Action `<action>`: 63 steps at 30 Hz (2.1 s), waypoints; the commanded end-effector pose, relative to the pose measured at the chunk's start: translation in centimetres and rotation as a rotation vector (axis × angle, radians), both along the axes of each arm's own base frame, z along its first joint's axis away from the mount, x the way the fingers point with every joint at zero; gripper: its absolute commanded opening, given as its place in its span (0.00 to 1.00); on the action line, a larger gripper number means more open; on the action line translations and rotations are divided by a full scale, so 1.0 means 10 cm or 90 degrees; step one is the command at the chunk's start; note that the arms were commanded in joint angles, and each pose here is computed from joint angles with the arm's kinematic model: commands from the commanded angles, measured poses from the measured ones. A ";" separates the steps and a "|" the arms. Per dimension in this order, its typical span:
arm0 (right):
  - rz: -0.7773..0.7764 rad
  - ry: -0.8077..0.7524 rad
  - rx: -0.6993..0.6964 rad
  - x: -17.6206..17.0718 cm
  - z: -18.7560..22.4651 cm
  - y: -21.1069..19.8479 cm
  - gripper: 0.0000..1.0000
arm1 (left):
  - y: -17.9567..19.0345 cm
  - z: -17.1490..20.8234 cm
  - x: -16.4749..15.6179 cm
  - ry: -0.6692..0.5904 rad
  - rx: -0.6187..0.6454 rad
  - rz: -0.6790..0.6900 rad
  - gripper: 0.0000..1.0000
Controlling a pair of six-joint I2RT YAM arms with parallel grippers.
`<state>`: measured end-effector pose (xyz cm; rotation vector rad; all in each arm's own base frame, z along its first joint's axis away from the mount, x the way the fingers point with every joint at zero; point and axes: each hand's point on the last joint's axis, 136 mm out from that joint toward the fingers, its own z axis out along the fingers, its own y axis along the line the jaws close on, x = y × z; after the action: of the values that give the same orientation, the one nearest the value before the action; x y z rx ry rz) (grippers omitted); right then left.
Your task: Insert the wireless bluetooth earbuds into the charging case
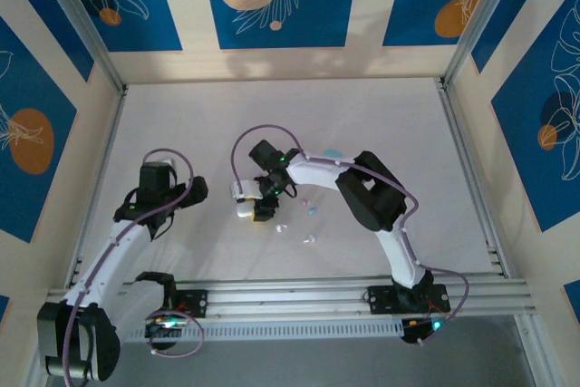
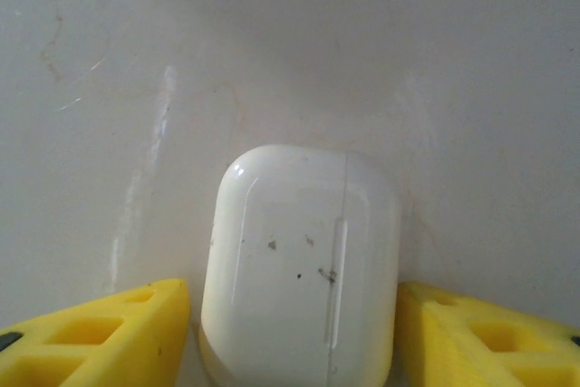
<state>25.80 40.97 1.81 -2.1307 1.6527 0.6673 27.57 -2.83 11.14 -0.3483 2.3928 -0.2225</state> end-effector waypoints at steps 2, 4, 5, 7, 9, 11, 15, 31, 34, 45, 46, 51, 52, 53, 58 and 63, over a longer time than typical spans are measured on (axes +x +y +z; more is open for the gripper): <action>-0.034 -0.017 -0.002 0.00 -0.06 0.07 0.59 | 0.05 0.06 0.00 -0.005 0.002 0.011 1.00; -0.033 -0.021 -0.006 -0.01 -0.08 0.06 0.53 | 0.04 0.06 -0.01 -0.004 0.000 0.011 1.00; -0.032 -0.020 -0.008 -0.03 -0.09 0.05 0.51 | 0.04 0.06 -0.01 -0.003 -0.001 0.010 1.00; -0.031 -0.017 -0.007 -0.04 -0.08 0.03 0.46 | 0.03 0.06 -0.01 -0.002 -0.002 0.009 1.00; -0.036 -0.021 0.003 -0.04 -0.03 0.02 0.45 | 0.03 0.07 -0.01 -0.004 -0.004 0.007 1.00; -0.047 -0.032 0.023 -0.02 0.07 0.02 0.42 | 0.01 0.09 -0.01 -0.008 -0.009 0.001 1.00; -0.084 -0.072 0.085 0.06 0.47 0.02 0.41 | -0.21 0.25 0.05 -0.050 -0.069 -0.054 1.00; -0.242 -0.340 0.296 0.38 2.19 -0.76 0.41 | -1.64 1.77 0.02 -0.246 -0.460 -0.498 0.90; -0.233 -0.361 0.316 0.33 2.33 -0.78 0.41 | -1.81 1.77 -0.02 -0.218 -0.455 -0.537 0.87; -0.201 -0.385 0.348 0.24 2.55 -0.69 0.42 | -2.19 1.64 -0.08 -0.156 -0.411 -0.607 0.74; -0.199 -0.384 0.350 0.23 2.56 -0.68 0.42 | -2.22 1.65 -0.09 -0.157 -0.411 -0.613 0.73; -0.194 -0.379 0.356 0.22 2.57 -0.65 0.42 | -2.30 1.62 -0.08 -0.147 -0.409 -0.630 0.61; -0.192 -0.379 0.357 0.22 2.57 -0.65 0.42 | -2.31 1.62 -0.08 -0.146 -0.409 -0.632 0.57; -0.193 -0.379 0.357 0.22 2.58 -0.65 0.42 | -2.31 1.61 -0.07 -0.143 -0.409 -0.632 0.53; -0.189 -0.380 0.349 0.22 2.56 -0.65 0.42 | -2.32 1.61 -0.05 -0.147 -0.401 -0.634 0.42; -0.189 -0.375 0.352 0.21 2.56 -0.64 0.42 | -2.34 1.61 -0.03 -0.149 -0.404 -0.635 0.40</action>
<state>28.15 34.00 25.24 -1.4716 1.2993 0.2996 27.22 -25.65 25.83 0.5536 2.0559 -1.3871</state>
